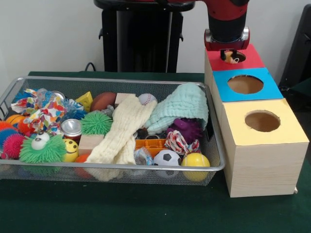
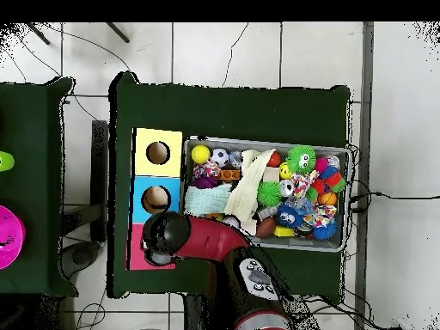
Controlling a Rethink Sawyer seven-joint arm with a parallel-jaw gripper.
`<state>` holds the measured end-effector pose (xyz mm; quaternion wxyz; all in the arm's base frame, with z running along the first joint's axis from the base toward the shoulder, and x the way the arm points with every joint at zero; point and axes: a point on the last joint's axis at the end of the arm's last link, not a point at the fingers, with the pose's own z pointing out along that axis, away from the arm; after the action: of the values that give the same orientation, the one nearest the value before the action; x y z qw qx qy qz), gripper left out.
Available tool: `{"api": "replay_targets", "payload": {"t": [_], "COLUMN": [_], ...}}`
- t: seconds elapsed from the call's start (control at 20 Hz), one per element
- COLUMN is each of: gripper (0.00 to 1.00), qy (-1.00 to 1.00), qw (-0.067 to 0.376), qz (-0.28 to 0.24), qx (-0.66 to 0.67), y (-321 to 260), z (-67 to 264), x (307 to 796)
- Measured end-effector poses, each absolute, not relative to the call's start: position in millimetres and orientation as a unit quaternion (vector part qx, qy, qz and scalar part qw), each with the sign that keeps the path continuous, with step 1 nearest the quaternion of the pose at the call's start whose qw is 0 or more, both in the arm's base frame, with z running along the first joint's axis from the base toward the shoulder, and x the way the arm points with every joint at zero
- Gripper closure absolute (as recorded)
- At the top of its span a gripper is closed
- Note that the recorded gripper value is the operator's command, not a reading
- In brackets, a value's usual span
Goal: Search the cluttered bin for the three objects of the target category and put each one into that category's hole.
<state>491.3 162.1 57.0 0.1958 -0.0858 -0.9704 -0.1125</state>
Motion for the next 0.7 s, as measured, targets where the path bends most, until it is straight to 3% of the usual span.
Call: {"api": "replay_targets", "payload": {"t": [0.7], "gripper": [1.0], "qy": [-0.97], "qw": [0.197], "qz": [-0.116], "qx": [-0.087], "y": [158.0], "z": [70.8], "x": [492.8]}}
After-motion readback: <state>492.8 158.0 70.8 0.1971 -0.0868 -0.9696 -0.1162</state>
